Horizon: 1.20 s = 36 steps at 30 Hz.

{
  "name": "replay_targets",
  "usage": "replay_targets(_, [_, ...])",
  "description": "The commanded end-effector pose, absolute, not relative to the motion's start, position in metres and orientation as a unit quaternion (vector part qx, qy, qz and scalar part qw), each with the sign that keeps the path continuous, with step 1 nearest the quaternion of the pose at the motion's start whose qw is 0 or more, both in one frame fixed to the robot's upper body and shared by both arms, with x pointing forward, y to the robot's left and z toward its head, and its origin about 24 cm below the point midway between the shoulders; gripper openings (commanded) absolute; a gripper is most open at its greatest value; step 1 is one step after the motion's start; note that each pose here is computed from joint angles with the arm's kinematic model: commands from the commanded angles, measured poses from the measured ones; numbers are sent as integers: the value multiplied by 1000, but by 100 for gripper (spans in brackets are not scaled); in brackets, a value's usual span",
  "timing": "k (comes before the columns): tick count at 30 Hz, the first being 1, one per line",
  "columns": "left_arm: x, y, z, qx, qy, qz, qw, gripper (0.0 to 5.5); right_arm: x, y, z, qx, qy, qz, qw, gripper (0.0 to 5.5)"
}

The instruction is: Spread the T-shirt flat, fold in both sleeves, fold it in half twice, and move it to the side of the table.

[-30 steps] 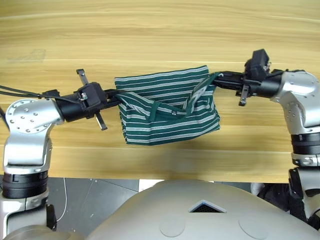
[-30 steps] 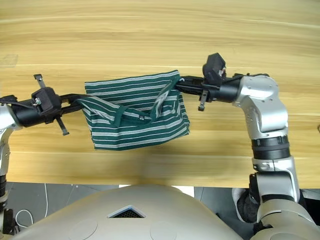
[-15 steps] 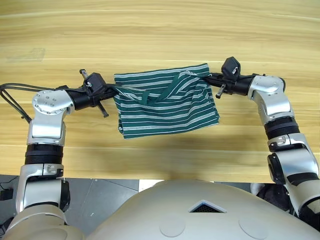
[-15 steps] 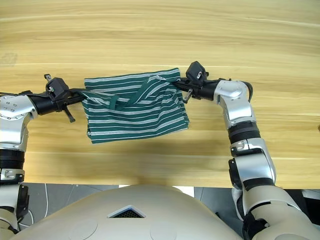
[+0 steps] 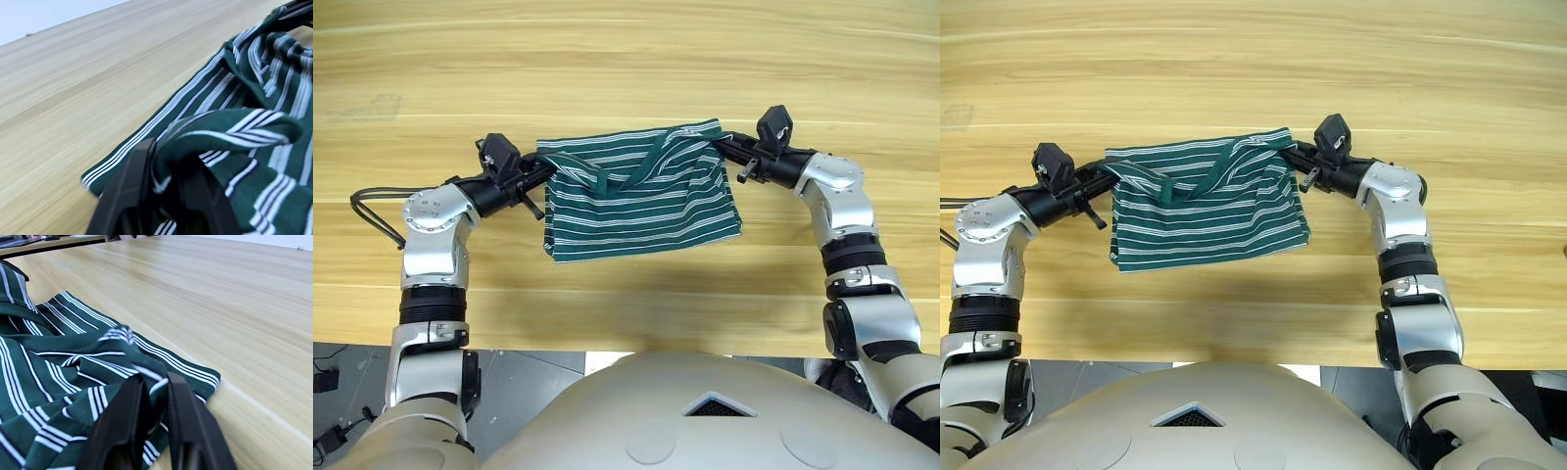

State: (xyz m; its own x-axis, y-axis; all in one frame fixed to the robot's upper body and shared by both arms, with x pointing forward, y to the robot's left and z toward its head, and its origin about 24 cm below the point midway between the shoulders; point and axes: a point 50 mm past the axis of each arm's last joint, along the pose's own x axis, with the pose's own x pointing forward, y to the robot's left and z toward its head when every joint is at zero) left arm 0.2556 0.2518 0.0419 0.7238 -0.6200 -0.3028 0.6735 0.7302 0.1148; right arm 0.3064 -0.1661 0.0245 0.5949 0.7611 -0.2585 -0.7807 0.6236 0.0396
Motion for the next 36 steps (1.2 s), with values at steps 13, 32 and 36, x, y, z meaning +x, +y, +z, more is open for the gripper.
replay_targets(13, [251, 277, 19, 105, 161, -191, 963, 304, 306, -170, 26, -45, 83, 343, 935, 336])
replay_targets(32, [266, 251, 150, 72, -162, -67, 982, 385, 363, -152, 52, -307, 145, 396, 853, 465])
replay_targets(36, [267, 235, 157, 83, -161, -87, 980, 385, 357, -161, 33, -356, 249, 436, 788, 465])
